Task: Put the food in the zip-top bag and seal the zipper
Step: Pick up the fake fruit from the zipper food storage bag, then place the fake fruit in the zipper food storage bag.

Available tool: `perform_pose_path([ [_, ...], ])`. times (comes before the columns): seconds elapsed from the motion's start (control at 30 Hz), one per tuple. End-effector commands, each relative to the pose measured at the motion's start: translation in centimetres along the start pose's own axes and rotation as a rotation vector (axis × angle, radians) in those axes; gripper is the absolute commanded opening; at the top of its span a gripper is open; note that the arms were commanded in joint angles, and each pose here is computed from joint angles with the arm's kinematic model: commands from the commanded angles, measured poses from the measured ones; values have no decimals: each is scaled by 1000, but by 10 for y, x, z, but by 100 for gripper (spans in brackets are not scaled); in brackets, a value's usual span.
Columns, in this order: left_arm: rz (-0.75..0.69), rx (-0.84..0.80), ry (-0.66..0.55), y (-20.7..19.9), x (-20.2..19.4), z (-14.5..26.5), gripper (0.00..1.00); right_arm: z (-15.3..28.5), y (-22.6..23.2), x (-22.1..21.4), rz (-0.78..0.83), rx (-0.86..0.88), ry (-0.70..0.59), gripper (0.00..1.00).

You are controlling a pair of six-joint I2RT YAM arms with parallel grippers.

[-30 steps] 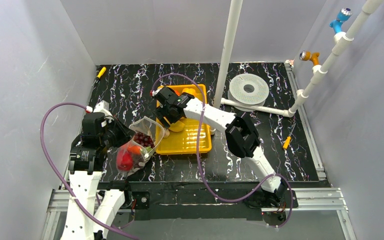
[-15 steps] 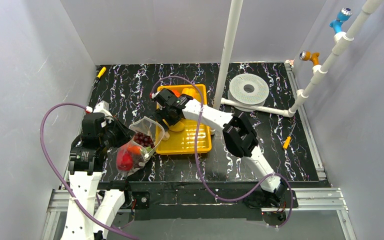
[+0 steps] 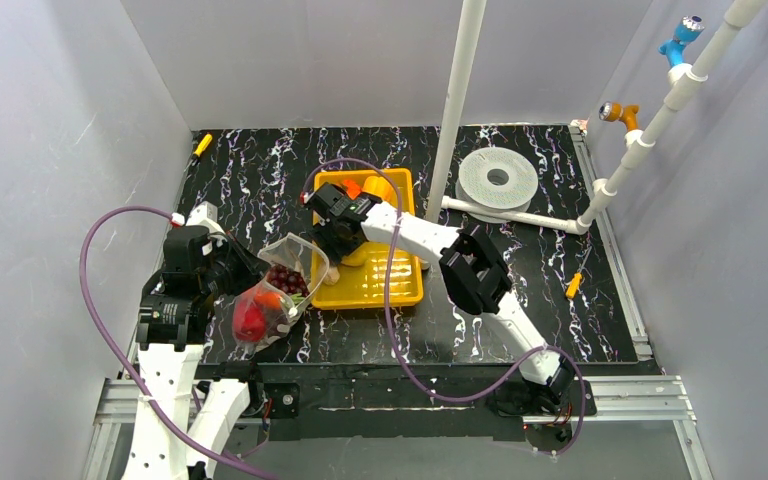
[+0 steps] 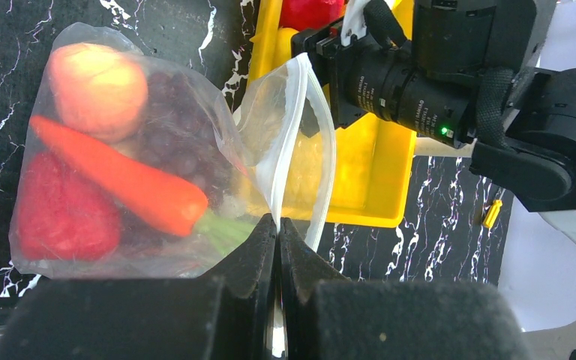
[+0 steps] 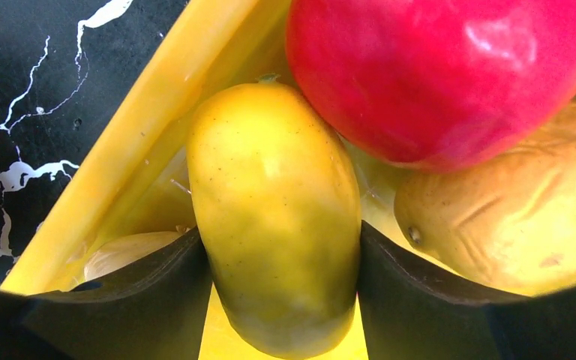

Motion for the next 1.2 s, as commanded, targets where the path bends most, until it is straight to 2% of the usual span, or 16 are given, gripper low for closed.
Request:
perform_pose_path([
  [0.0, -11, -8, -4, -1, -1, 5, 0, 75, -10, 36, -39, -44, -153, 45],
  [0.13, -10, -7, -5, -1, -1, 4, 0, 113, -15, 38, -67, -63, -179, 34],
  [0.33, -10, -7, 1, 0, -1, 2, 0, 161, -9, 32, -85, -33, -192, 25],
  [0.43, -9, -11, 6, -1, -1, 0, 0, 182, 4, 29, -93, 90, -196, 25],
  [0.57, -10, -11, 8, -1, 0, -1, 0, 206, 37, 25, -108, 418, -193, 27],
  [0.73, -11, -14, 11, -1, 0, -2, 0, 216, 66, 22, -167, 718, -139, 32],
  [0.93, -10, -24, 22, -2, -1, -2, 0, 211, 84, 32, -214, 920, -86, 38],
  [1.17, -12, -44, 21, -5, -1, 0, 0, 185, 93, 38, -267, 981, 28, 40],
])
Point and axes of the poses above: each gripper's point midway between its finger pads, its own z axis back along the fingers, its own y axis along the line the jaws close on, x = y × z, the point moved 7 cm from there along z, back along the fingers, and after that the axes turned 8 degrees about z, right-handed, at the moved point
